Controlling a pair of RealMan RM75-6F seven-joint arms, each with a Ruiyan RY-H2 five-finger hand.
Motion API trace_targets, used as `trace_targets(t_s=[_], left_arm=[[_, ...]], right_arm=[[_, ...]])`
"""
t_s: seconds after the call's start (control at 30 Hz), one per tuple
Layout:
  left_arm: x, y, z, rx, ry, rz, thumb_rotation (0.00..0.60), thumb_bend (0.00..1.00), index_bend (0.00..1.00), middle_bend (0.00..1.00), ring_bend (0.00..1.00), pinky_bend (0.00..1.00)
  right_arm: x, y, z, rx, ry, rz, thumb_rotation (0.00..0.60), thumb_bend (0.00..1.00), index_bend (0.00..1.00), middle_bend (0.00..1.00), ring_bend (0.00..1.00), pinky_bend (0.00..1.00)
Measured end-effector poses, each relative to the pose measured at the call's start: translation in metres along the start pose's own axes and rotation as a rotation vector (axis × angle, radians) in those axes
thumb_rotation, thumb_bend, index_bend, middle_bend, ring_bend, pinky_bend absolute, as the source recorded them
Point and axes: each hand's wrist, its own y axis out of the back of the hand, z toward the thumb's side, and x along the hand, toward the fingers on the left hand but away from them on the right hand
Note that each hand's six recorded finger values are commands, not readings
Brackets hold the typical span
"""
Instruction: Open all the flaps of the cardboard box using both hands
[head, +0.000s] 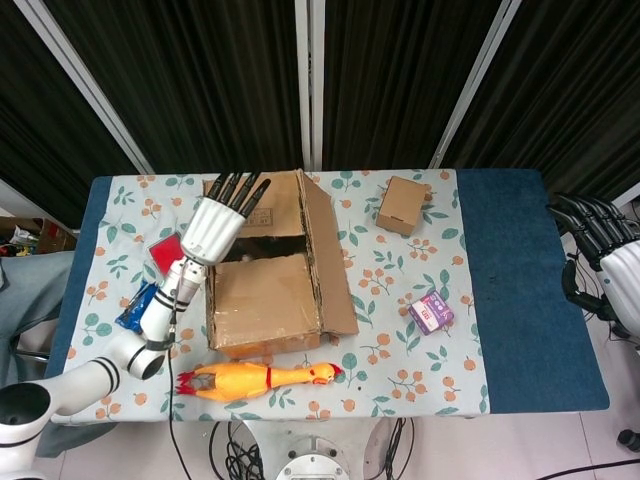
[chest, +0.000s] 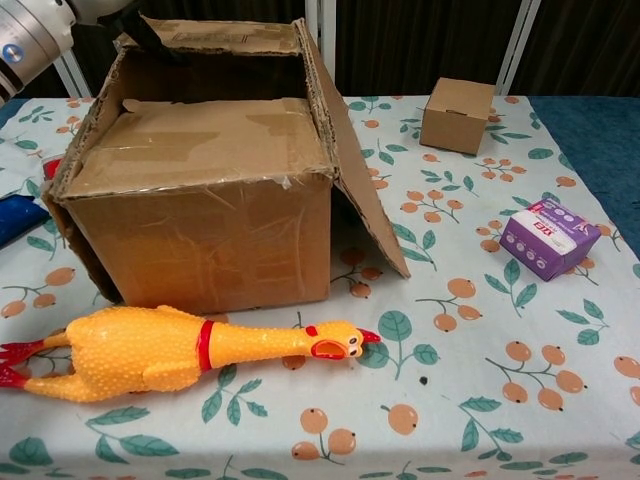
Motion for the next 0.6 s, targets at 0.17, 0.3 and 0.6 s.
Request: trace_targets(t_s=[0.17, 0.3, 0.6], left_arm=[[0.017, 0.016, -0.007, 0.010, 0.028, 0.072, 0.600, 0.00, 0.00, 0.00, 0.02, 0.19], [0.035, 0.031, -0.019, 0.026, 0.063, 0.124, 0.600, 0.00, 0.00, 0.00, 0.02, 0.19], [0.081, 0.037, -0.053, 0.103, 0.149, 0.120, 0.600, 0.00, 0.00, 0.00, 0.02, 0.19]], right_arm=[[-0.001, -0.001, -0.001, 0.000, -0.002, 0.002, 0.600, 0.69, 0.00, 0.00, 0.00, 0.00], [-0.003, 0.000, -0.001, 0.003, -0.001, 0.000, 0.600, 0.68, 0.00, 0.00, 0.00, 0.00], [-0.004, 0.006, 0.000, 0.008, -0.009, -0.005, 0.600, 0.69, 0.00, 0.00, 0.00, 0.00]])
